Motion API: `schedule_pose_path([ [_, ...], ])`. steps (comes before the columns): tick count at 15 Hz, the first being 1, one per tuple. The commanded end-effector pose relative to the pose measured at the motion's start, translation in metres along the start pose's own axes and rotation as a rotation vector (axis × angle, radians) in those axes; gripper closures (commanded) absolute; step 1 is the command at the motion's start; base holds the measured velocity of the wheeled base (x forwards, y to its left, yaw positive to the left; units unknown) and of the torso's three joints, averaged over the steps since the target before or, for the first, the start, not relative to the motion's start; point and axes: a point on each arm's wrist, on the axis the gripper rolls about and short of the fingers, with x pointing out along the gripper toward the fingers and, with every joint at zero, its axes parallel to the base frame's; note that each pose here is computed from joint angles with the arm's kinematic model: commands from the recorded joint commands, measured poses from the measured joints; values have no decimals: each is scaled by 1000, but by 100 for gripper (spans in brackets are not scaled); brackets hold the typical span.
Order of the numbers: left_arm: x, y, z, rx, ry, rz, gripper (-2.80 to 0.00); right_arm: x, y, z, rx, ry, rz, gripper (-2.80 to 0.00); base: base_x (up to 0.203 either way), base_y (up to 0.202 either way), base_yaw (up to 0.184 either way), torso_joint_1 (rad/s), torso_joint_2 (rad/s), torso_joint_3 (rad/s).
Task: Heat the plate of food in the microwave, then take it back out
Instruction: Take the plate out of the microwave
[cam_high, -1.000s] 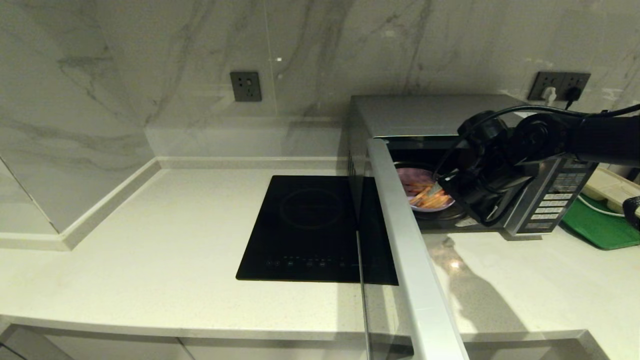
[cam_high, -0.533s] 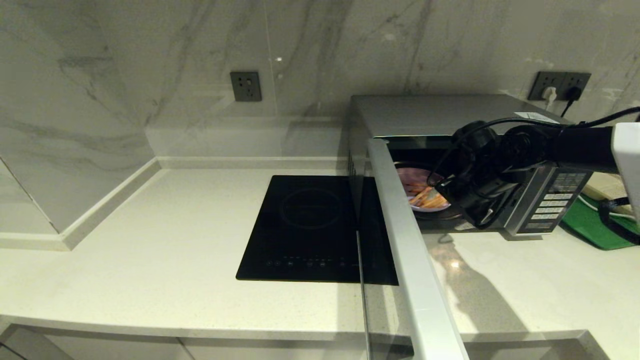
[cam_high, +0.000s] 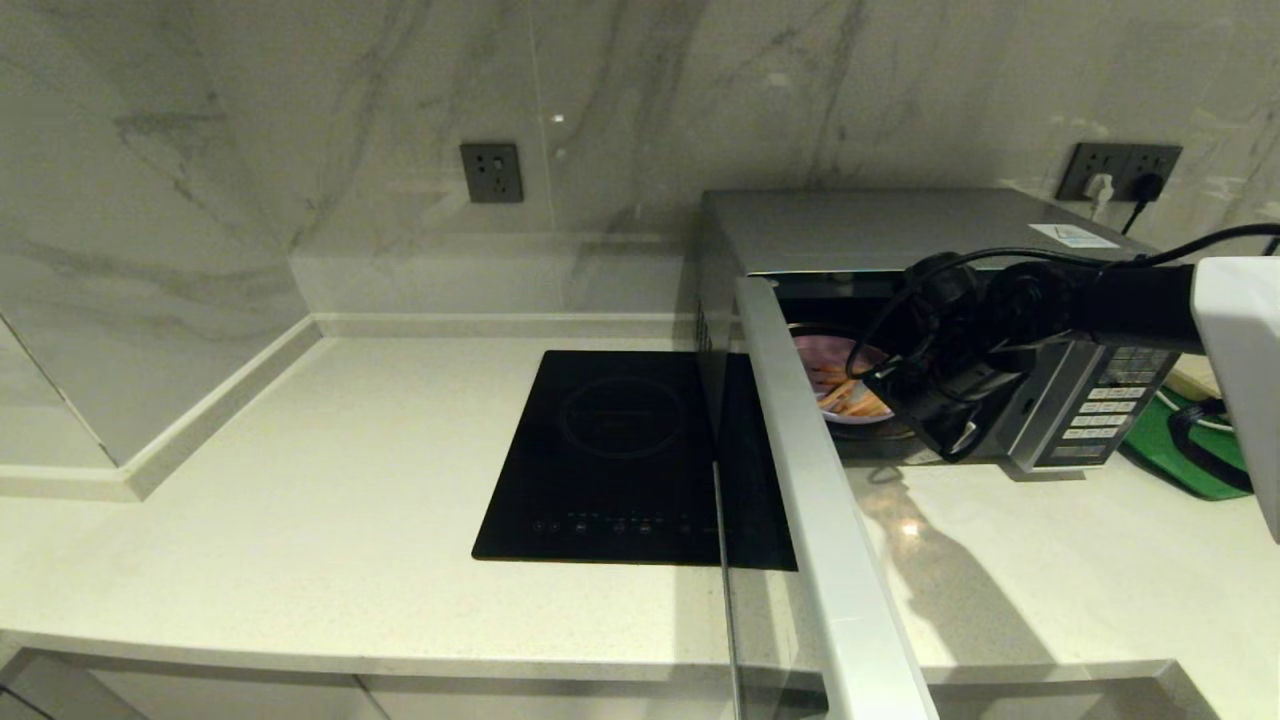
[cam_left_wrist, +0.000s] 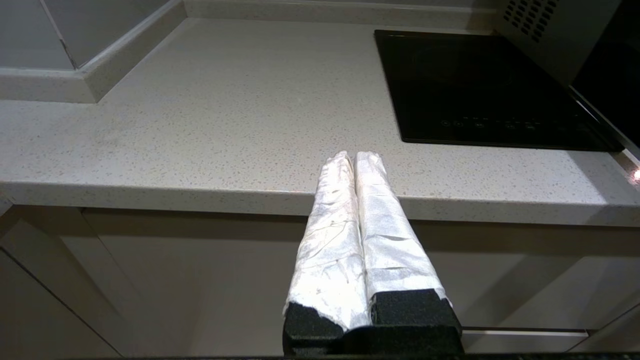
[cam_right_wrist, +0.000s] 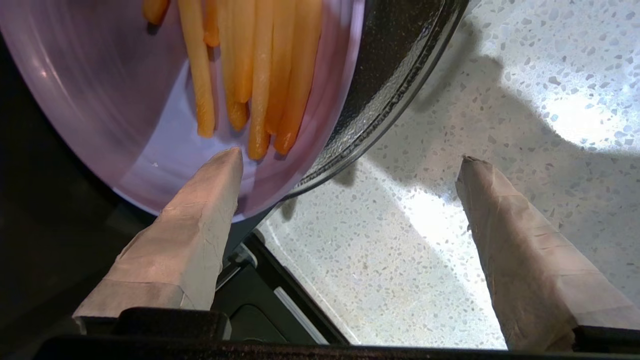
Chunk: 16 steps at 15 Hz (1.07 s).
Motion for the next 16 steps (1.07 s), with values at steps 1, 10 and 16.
schedule_pose_path([
  [1,0,0,0,-1,-1,1,0,2,-1,0,7,2,-8,-280,0,0,0,0,0,0],
  [10,0,0,0,-1,-1,1,0,5,-4,-1,16,-33,-48,-280,0,0,0,0,0,0],
  [16,0,0,0,-1,-1,1,0,5,-5,-1,26,-43,-56,-280,0,0,0,0,0,0],
])
